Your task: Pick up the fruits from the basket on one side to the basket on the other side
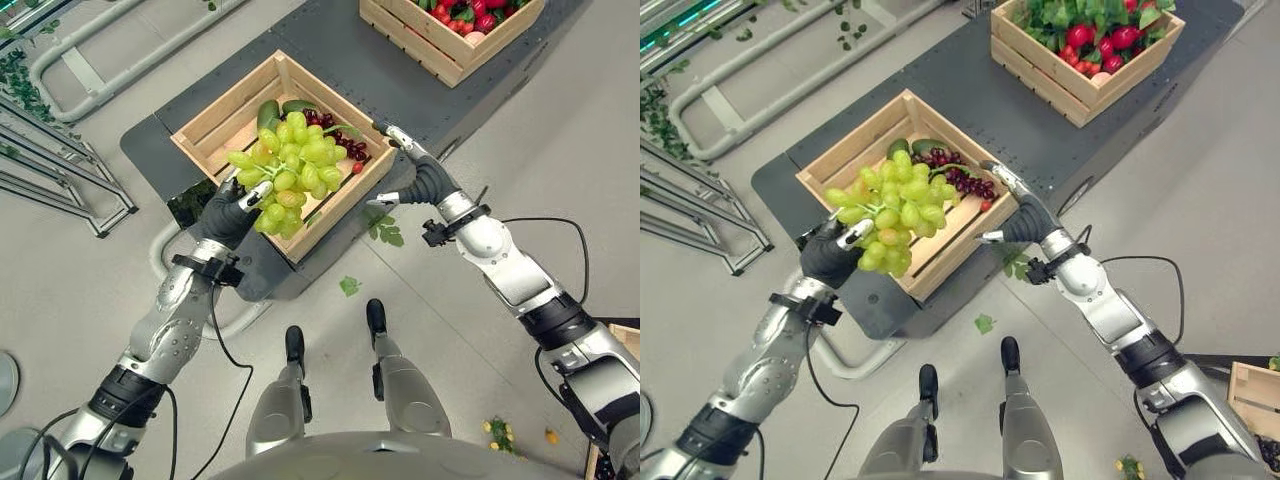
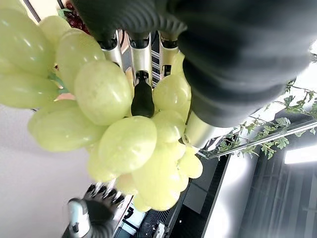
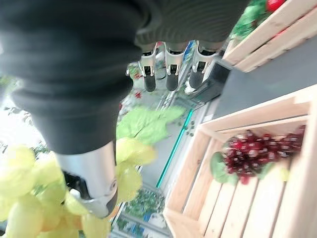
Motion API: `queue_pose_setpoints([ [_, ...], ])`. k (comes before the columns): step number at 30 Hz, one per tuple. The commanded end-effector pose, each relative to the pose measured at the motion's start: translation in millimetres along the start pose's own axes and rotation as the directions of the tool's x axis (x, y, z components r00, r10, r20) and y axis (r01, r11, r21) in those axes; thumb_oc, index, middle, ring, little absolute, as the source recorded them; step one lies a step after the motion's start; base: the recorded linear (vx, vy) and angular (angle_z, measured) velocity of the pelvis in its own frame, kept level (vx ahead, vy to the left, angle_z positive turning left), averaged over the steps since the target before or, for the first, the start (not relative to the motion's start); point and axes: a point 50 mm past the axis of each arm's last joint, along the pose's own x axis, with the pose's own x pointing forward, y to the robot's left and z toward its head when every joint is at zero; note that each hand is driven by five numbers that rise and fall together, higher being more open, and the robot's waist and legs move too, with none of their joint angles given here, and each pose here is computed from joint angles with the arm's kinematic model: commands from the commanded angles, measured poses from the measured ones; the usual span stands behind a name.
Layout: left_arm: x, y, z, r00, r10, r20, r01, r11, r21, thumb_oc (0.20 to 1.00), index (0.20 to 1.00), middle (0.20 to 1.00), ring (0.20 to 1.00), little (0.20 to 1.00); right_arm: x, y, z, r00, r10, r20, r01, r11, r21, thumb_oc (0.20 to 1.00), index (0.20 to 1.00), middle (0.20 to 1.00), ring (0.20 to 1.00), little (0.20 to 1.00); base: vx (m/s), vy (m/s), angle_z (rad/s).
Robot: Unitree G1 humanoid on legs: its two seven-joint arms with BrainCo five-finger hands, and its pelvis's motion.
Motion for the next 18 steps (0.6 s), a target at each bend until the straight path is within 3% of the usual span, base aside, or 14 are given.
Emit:
queue_pose_setpoints([
  [1, 10, -23, 12, 0.989, -0.135, 0.067, 0.133, 0.991, 0.036, 0.200, 0.200, 0.200, 0.200, 0.200, 18, 4, 32, 0.988, 0.004, 0.153, -0.004, 1.000, -0.001, 1.000, 1.000, 1.000, 1.000, 1.000, 0.04, 0.000, 0.00],
  [18, 26, -49, -6, 0.977, -0.212, 0.039, 0.212, 0.977, -0.019, 0.200, 0.200, 0.200, 0.200, 0.200, 45, 25, 47, 0.980, 0.059, 0.192, -0.054, 0.998, -0.032, 1.000, 1.000, 1.000, 1.000, 1.000, 0.00, 0.000, 0.00],
])
